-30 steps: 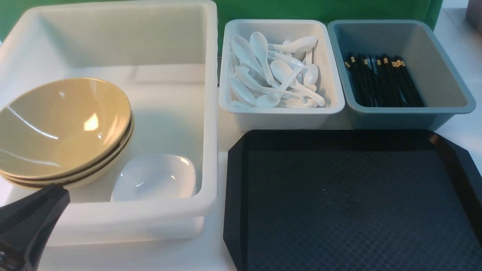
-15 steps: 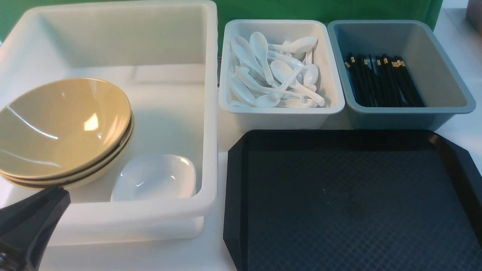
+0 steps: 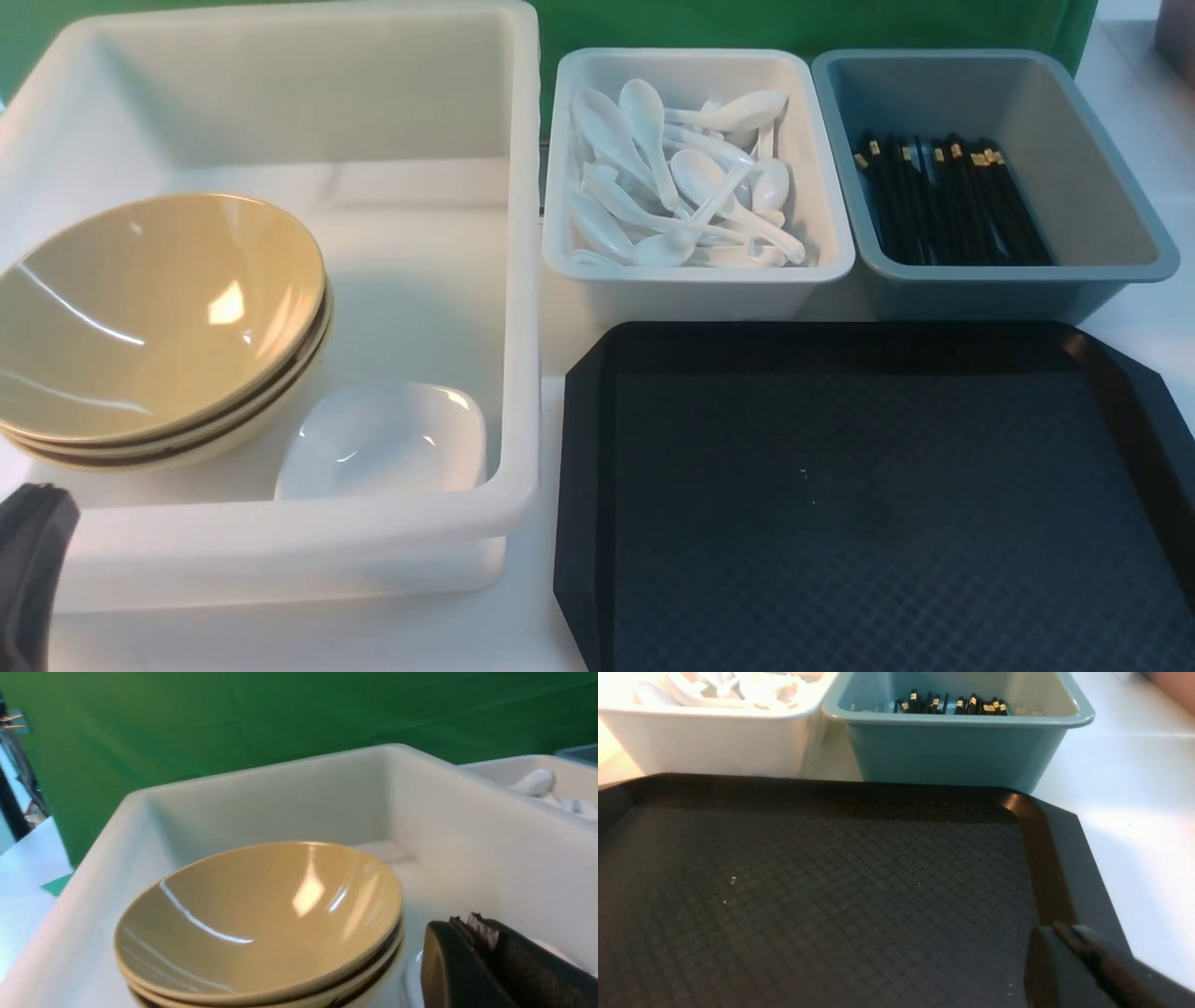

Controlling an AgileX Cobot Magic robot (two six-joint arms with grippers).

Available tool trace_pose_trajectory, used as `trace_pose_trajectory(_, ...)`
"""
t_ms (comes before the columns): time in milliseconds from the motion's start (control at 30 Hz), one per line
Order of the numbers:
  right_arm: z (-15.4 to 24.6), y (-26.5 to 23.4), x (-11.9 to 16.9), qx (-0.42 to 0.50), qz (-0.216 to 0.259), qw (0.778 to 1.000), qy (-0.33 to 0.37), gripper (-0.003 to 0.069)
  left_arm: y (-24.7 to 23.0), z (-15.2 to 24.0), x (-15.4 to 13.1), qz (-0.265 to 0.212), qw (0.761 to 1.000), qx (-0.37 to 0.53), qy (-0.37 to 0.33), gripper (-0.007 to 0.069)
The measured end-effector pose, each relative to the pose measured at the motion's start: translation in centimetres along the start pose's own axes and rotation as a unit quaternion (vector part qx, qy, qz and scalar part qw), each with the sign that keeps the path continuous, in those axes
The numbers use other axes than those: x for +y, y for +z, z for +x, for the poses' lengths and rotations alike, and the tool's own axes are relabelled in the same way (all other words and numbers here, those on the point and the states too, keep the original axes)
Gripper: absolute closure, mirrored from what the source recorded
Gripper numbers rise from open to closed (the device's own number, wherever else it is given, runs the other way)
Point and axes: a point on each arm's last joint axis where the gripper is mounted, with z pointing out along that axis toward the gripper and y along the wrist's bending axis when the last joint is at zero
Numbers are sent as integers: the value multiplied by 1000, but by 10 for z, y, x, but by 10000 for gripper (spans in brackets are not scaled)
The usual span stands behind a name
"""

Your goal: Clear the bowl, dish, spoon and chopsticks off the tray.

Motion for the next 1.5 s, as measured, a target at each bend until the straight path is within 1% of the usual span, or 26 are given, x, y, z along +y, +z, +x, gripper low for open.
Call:
trace_pose_trajectory(33, 0, 0, 0, 0, 0, 1000, 0, 619, 1, 8, 1, -9, 1000, 6, -3, 636)
trace_pose_trajectory(67, 0, 0, 0, 0, 0, 1000, 0, 619, 1, 10, 1, -8, 1000, 8, -3, 636)
trace_pose_trajectory(100, 0, 0, 0, 0, 0, 1000, 0, 618, 3, 20, 2, -17, 1000, 17, -17, 636)
trace_pose_trajectory(200, 0, 0, 0, 0, 0, 1000, 0, 616, 3, 27, 1, -18, 998, 39, -49, 636)
trace_pose_trajectory(333, 0, 0, 0, 0, 0, 1000, 1, 615, 1, 41, -1, -5, 992, 114, -63, 636)
trace_pose_trajectory(400, 0, 0, 0, 0, 0, 1000, 1, 614, 0, 43, -2, 5, 989, 132, -60, 636)
trace_pose_trajectory(500, 0, 0, 0, 0, 0, 1000, 1, 614, 0, 44, -3, 16, 990, 134, -48, 636)
trace_pose_trajectory(767, 0, 0, 0, 0, 0, 1000, 1, 614, 0, 44, -3, 21, 991, 133, -25, 636)
trace_pose_trajectory(933, 0, 0, 0, 0, 0, 1000, 1, 614, 0, 42, -4, 24, 991, 126, -43, 636)
trace_pose_trajectory(1500, 0, 0, 0, 0, 0, 1000, 2, 613, 0, 42, -4, 24, 991, 125, -42, 636)
